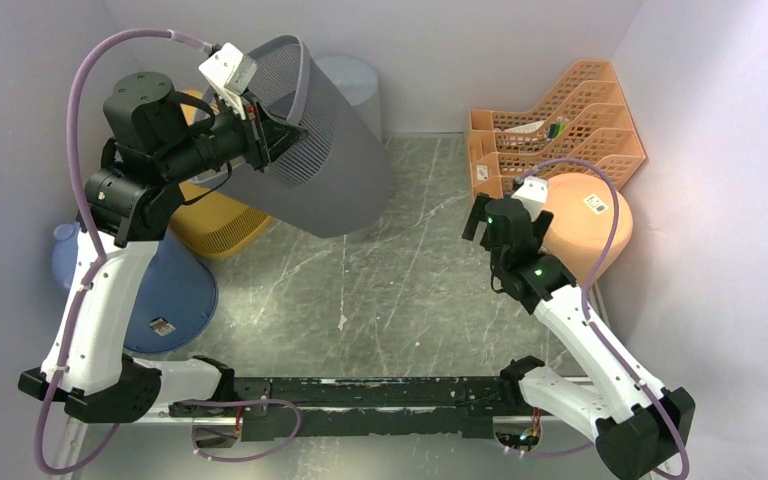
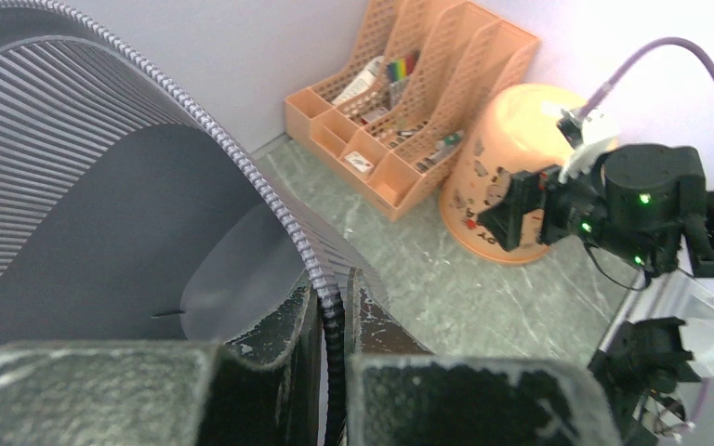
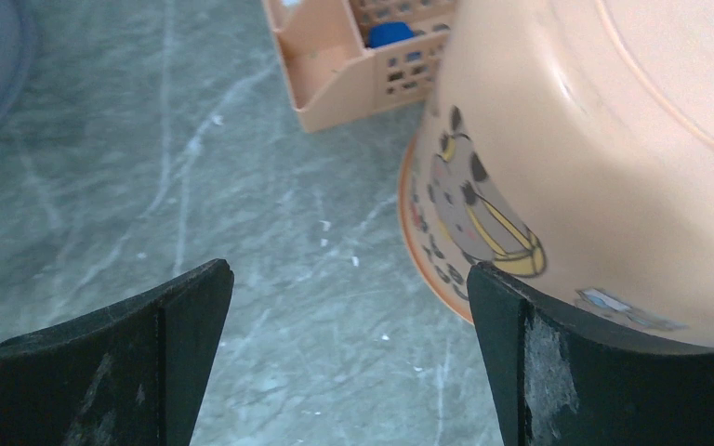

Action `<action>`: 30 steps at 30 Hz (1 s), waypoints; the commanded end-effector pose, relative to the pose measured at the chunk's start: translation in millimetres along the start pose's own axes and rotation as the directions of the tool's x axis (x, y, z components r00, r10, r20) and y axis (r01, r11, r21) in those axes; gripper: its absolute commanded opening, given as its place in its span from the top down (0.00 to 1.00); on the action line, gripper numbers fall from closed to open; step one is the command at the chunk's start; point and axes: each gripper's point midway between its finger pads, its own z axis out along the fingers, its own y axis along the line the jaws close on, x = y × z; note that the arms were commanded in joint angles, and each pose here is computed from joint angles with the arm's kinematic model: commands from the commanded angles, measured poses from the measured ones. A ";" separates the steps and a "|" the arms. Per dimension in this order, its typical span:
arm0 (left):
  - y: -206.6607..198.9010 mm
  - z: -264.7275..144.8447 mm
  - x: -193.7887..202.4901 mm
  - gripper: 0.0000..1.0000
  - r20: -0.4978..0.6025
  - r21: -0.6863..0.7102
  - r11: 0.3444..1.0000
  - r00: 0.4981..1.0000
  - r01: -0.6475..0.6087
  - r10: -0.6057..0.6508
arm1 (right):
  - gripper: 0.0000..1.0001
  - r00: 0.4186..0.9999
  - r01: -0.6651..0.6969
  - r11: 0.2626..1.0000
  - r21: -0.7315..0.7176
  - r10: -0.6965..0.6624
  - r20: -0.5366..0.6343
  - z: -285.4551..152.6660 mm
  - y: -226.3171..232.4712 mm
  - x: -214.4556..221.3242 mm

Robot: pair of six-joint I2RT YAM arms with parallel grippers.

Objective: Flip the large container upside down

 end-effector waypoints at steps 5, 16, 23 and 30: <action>-28.6 -2.0 -12.8 0.93 0.086 0.155 0.987 0.996 -0.035 0.022 | 0.00 0.997 -0.014 0.991 -0.135 0.024 0.075 -16.9 23.4 -47.5; -13.1 38.8 89.3 0.93 -0.152 0.045 0.999 0.988 0.013 -0.006 | 0.00 0.997 -0.010 0.981 -0.196 0.025 0.074 -20.9 34.9 -52.9; 4.2 80.4 152.2 0.93 -0.234 -0.068 0.998 0.972 -0.018 0.001 | 0.00 0.998 0.008 0.980 -0.197 0.005 0.069 -17.5 35.5 -47.2; 9.2 114.0 194.9 0.93 -0.260 -0.109 0.993 0.966 -0.037 0.007 | 0.00 0.998 0.021 0.977 -0.214 -0.009 0.056 -17.5 39.0 -44.0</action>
